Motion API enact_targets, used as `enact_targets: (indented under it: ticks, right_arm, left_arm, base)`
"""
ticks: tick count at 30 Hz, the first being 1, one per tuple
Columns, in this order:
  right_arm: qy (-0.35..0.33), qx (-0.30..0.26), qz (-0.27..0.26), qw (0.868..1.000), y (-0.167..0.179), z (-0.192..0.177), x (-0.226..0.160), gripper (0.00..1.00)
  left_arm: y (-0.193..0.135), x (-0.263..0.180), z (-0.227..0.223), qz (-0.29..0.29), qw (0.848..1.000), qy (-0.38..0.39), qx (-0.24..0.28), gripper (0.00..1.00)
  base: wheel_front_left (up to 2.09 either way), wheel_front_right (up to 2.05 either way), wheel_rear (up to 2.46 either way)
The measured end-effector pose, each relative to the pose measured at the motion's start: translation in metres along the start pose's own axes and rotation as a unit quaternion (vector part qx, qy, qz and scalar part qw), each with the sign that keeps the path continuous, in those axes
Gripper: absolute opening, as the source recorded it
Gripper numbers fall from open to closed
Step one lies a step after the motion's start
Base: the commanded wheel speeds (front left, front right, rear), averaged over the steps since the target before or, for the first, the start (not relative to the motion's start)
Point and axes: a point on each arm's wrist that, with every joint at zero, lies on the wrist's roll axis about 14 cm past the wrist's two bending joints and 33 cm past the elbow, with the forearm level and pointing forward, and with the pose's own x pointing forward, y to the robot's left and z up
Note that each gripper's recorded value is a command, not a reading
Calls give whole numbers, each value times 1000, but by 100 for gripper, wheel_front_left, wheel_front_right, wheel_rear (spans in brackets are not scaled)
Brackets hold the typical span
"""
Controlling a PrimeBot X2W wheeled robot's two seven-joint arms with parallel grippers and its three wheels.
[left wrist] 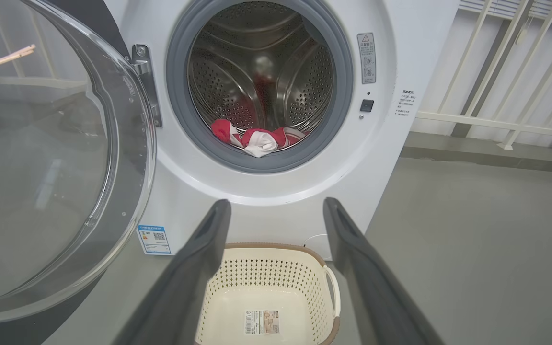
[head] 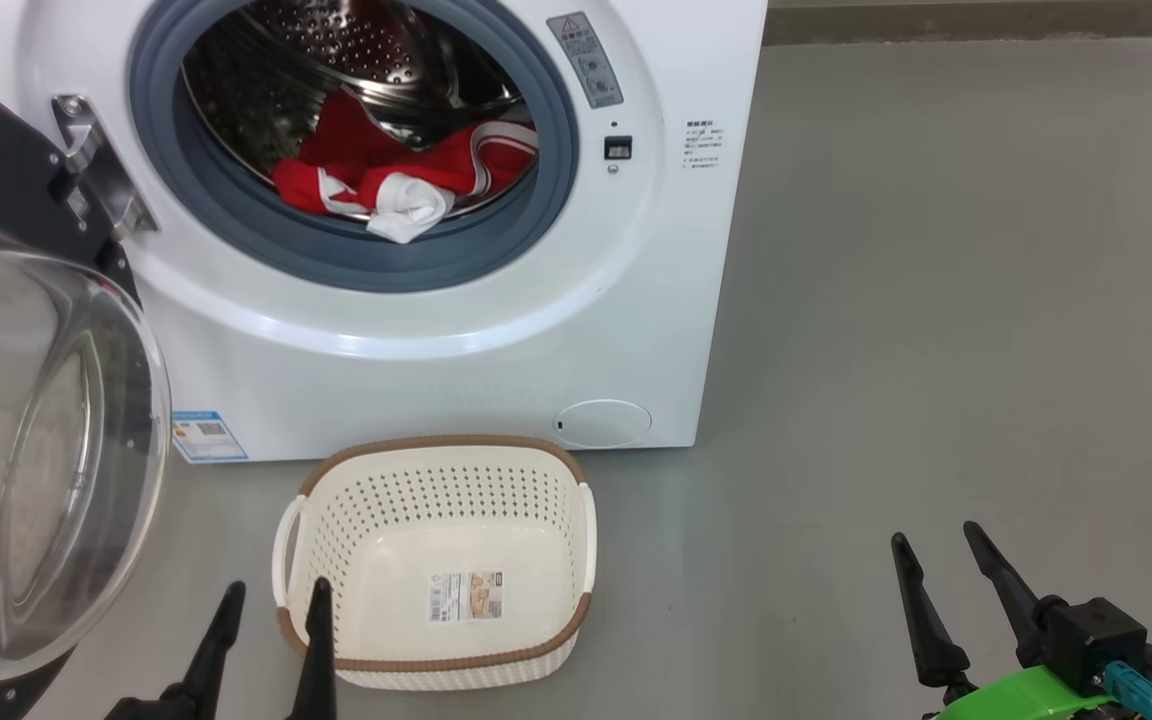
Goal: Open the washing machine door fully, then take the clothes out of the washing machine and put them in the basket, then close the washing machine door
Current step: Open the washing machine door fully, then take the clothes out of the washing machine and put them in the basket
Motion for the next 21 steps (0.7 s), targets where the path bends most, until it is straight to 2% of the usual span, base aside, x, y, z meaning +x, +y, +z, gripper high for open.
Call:
enact_targets:
  ticks: [21]
  right_arm:
    - [-11,-1,-1,1000,0,8,-9,100]
  left_arm:
    - [0,-9,-1,-8,1000,7,5,100]
  base:
    - [0,0,0]
